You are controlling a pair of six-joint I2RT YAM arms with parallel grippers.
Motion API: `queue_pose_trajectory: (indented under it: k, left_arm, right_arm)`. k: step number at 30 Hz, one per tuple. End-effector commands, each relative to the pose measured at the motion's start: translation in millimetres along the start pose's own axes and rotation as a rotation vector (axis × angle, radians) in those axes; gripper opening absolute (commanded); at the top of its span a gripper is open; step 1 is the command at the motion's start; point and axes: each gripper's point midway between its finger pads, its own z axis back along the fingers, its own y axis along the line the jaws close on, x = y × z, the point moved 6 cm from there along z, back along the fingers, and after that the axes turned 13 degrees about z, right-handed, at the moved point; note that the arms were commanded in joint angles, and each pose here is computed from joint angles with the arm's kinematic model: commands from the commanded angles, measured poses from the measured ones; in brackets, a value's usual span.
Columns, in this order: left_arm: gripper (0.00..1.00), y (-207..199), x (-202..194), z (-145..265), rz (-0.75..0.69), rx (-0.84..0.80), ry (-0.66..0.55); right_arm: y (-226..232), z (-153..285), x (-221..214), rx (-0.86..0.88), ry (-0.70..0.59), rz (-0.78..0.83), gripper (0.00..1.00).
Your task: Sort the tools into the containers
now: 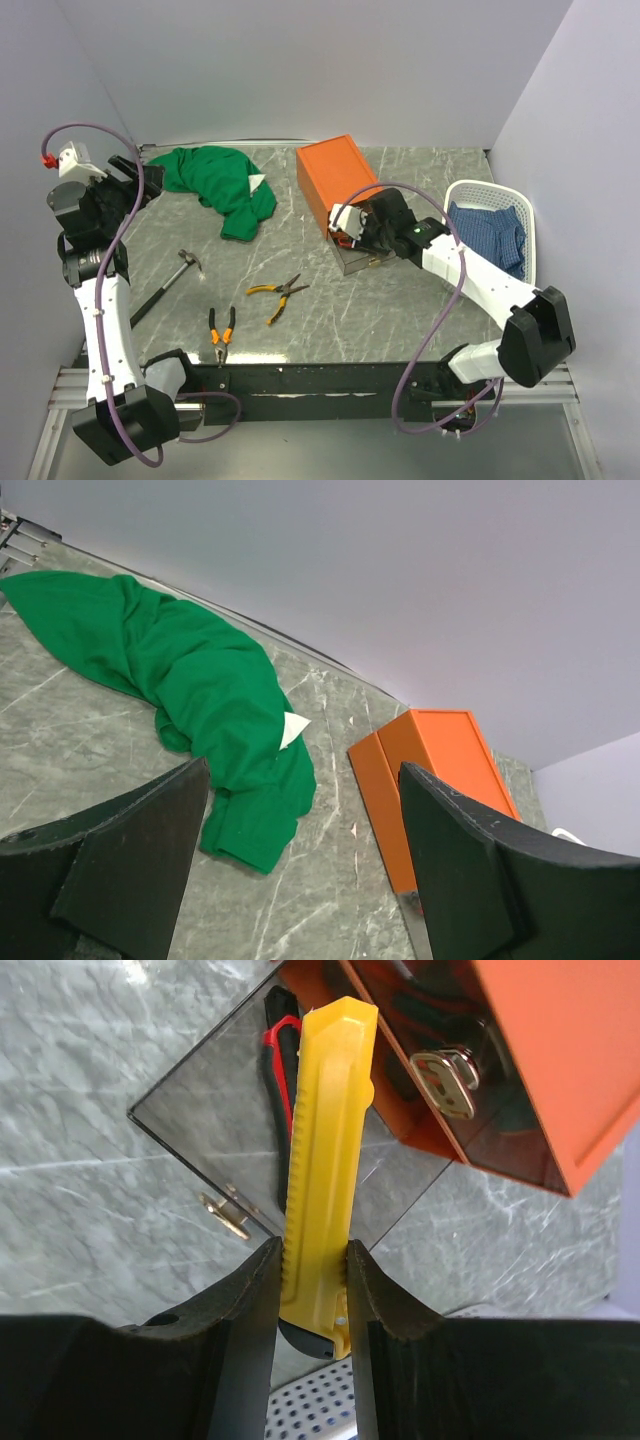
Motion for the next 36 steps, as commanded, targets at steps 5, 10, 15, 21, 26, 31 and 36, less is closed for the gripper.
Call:
queue_pose_trajectory:
  k: [5,10,15,21,26,31,36]
  left_arm:
    - [0.83,-13.8,5.2,7.4,-0.027,-0.055,-0.027]
    - [0.84,-7.7,-0.4,10.6,-0.015,-0.028,-0.02]
    - [0.84,-3.7,-5.3,13.7,-0.007,-0.016,-0.01]
    - [0.85,-2.5,-6.9,15.4,-0.015,-0.012,-0.004]
    - [0.85,2.8,-12.4,13.9,0.01,-0.006,0.008]
    - [0.84,10.4,-20.2,13.1,0.03,0.021,0.038]
    - [0.84,25.5,-40.4,17.4,0.07,0.071,0.099]
  right_arm:
    - [-5.8,-19.8,-1.3,0.048,-0.014,0.146,0.0]
    - [-7.9,-36.6,-7.0,0.065,0.036,0.186,0.06]
    - [-7.2,-54.2,-11.4,0.091,0.083,0.18,0.27]
    - [-19.5,-45.5,-4.6,0.038,0.081,0.127,0.59]
    - [-29.4,-15.8,17.3,0.041,-0.005,0.06,0.63]
    - [-22.6,11.0,51.2,0.097,-0.142,-0.021,0.63]
    - [8.2,17.6,81.3,0.2,-0.287,0.032,0.64]
